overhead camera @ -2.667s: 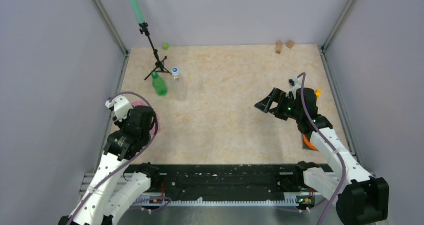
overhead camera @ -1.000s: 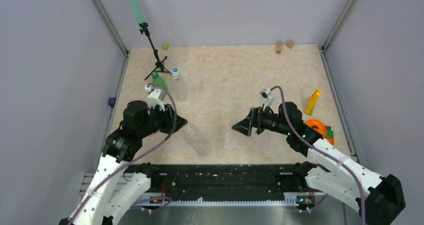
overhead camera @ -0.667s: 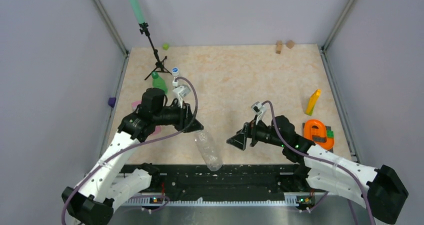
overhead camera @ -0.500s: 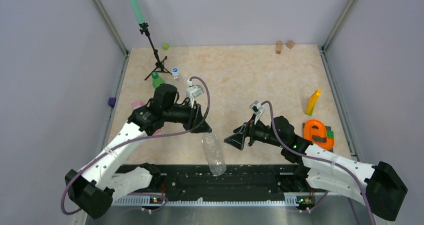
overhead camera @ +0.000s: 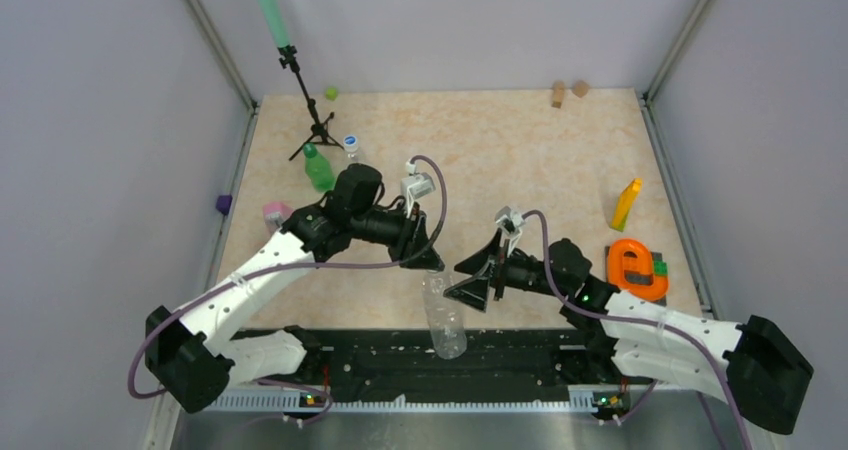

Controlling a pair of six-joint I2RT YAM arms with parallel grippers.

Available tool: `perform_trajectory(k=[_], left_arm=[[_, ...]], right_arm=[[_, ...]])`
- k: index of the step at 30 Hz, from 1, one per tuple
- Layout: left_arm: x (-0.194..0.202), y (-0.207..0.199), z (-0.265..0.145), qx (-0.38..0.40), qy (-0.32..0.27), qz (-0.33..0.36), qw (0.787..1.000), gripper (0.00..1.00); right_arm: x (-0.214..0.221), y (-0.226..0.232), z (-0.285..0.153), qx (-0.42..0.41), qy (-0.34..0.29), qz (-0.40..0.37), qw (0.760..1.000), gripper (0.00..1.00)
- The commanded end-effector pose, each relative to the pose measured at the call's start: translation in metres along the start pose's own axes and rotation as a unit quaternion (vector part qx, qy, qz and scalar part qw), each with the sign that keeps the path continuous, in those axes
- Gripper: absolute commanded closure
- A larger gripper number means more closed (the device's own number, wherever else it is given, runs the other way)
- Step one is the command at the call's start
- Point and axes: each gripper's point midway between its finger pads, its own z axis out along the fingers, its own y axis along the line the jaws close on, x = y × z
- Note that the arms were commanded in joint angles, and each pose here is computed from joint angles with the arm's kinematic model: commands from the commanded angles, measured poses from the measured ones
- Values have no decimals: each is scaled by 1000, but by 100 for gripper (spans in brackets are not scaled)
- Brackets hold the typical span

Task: Unscrew the bottle caps
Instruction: Unscrew the bottle cap from the plastic bottle.

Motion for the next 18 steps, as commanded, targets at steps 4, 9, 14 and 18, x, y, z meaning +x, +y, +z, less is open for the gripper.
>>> perform_trajectory(k=[4,9,14,18], left_arm=[[-6,-27,13,74,-10,30,997,100],[-6,-27,14,79,-16,37,996,100],[-11,-23,14,63,-21,42,997,100],[-12,-24,10,57,-28,48,997,100]], right_arm=[[-7,22,7,-52,-12,-10,999,4],[1,29,13,-58,-8,-20,998,6],[3,31,15,-65,-1,-18,998,15],[4,28,14,-58,-4,-16,998,33]])
